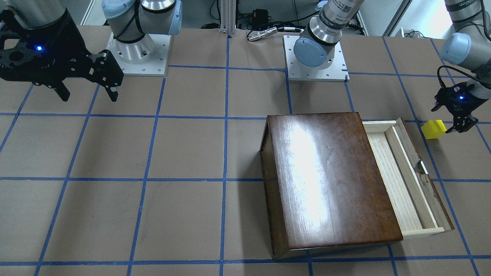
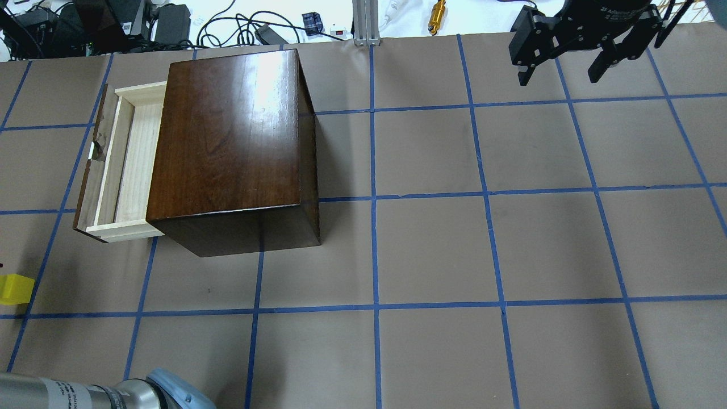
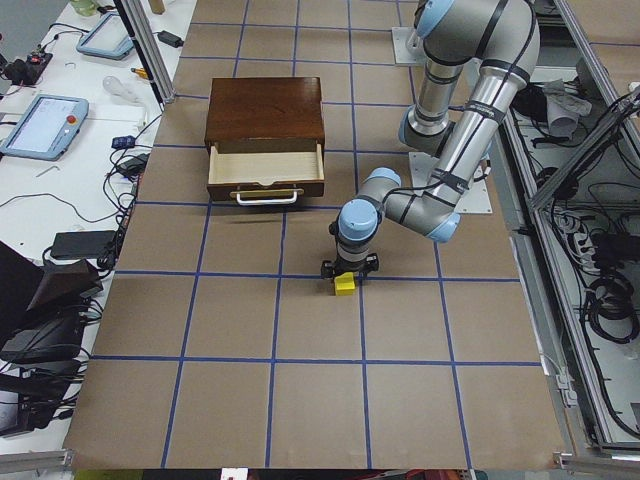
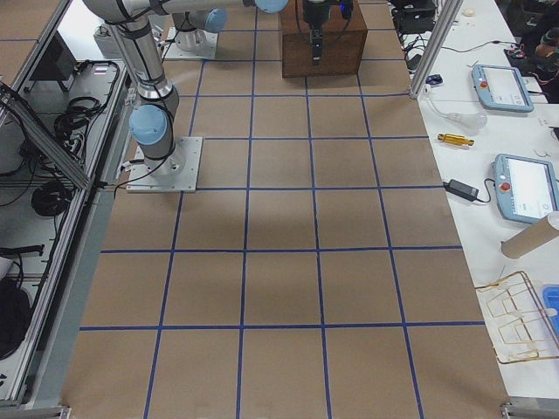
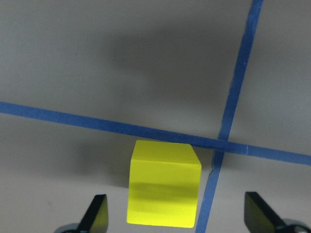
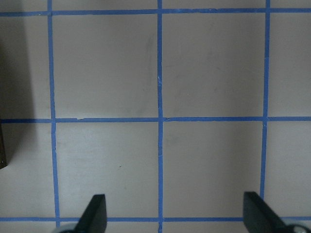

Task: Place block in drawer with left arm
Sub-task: 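Lower the left gripper and grasp the yellow cube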

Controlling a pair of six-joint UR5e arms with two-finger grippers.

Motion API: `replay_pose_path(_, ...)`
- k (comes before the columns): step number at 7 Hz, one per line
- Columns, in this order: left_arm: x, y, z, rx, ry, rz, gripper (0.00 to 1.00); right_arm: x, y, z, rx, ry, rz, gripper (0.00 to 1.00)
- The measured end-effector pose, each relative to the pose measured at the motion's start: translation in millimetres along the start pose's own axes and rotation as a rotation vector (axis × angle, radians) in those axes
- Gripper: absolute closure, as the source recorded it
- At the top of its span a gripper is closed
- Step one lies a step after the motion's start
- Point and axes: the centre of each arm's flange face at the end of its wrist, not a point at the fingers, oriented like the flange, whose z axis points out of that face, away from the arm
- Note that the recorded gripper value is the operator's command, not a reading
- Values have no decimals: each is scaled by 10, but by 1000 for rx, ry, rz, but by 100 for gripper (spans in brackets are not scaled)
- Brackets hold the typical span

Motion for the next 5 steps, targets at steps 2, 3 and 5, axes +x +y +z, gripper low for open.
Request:
replay_pose_path(2,-34,-5,54,27,-21,23,0,1,1,-1,0,0,0,0)
replay_pose_path(3,-43,5,72,30,-23,28,0,1,2,-3,0,0,0,0)
replay_pose_path(5,-51,23,109,33,-23,31,0,1,3,-4,1,0,0,0)
